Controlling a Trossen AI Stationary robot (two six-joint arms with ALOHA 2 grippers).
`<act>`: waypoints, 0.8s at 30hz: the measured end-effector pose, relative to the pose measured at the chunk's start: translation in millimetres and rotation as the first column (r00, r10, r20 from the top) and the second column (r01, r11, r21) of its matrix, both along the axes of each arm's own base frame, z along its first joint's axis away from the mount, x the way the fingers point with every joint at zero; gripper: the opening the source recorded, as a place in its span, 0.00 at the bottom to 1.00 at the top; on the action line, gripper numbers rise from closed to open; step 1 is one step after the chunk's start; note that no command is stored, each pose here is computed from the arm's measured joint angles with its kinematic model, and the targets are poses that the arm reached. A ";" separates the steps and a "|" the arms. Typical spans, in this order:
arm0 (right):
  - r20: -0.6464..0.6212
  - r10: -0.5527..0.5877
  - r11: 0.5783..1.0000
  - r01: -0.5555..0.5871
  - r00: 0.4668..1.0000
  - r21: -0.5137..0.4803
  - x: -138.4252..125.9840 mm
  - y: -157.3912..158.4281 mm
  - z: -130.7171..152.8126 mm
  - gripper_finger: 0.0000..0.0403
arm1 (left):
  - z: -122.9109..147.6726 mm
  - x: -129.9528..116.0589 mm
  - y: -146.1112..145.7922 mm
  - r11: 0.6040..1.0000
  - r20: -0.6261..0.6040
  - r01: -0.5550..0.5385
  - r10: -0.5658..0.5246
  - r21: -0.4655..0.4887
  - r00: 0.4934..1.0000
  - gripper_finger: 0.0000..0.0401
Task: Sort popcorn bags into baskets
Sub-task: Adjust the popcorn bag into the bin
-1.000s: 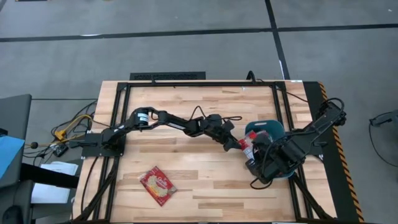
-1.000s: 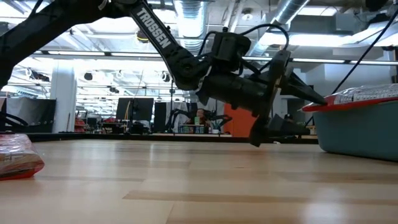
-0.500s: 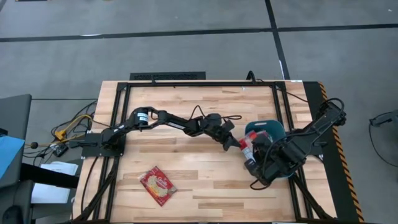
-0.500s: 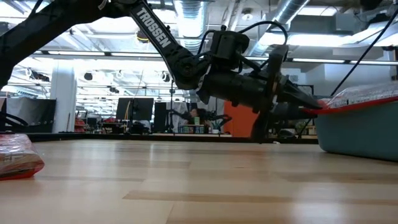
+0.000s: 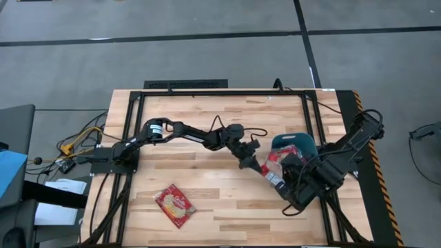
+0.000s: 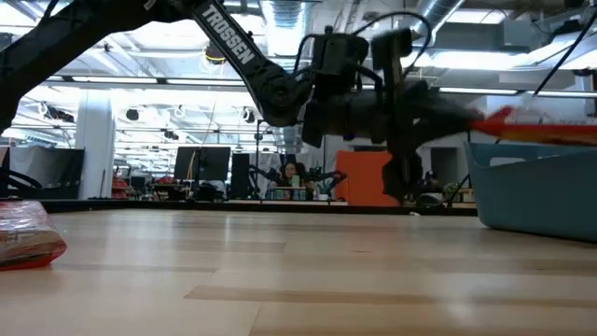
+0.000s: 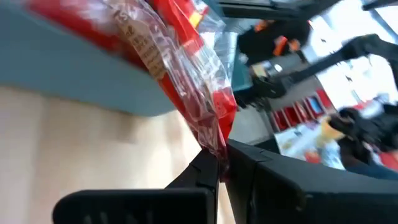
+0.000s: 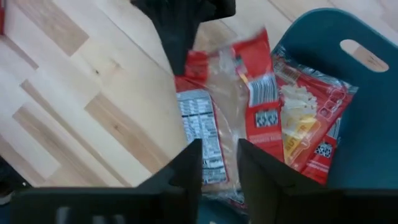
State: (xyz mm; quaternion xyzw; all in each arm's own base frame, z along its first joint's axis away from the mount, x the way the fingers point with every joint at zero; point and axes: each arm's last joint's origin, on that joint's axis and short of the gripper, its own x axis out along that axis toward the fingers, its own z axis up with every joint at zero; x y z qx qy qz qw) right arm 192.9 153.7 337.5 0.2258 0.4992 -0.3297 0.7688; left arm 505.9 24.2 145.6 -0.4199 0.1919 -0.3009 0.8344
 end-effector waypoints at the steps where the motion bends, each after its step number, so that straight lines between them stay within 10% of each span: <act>1: 0.000 0.005 1.000 -0.005 1.000 0.001 -0.8 1.0 0.0 0.35 | 4.1 -1.0 -0.6 1.000 0.004 0.027 -0.027 -0.003 1.000 0.00; 10: -0.008 0.095 0.994 -0.095 0.995 -0.048 -2.9 3.0 0.4 0.68 | 53.4 -13.3 -12.0 0.965 0.095 0.263 -0.263 0.013 0.960 0.00; 24: -0.037 0.272 0.949 -0.275 0.962 -0.158 23.3 -19.8 1.8 0.70 | 105.0 -39.4 -52.9 0.768 0.142 0.638 -0.639 0.057 0.756 0.00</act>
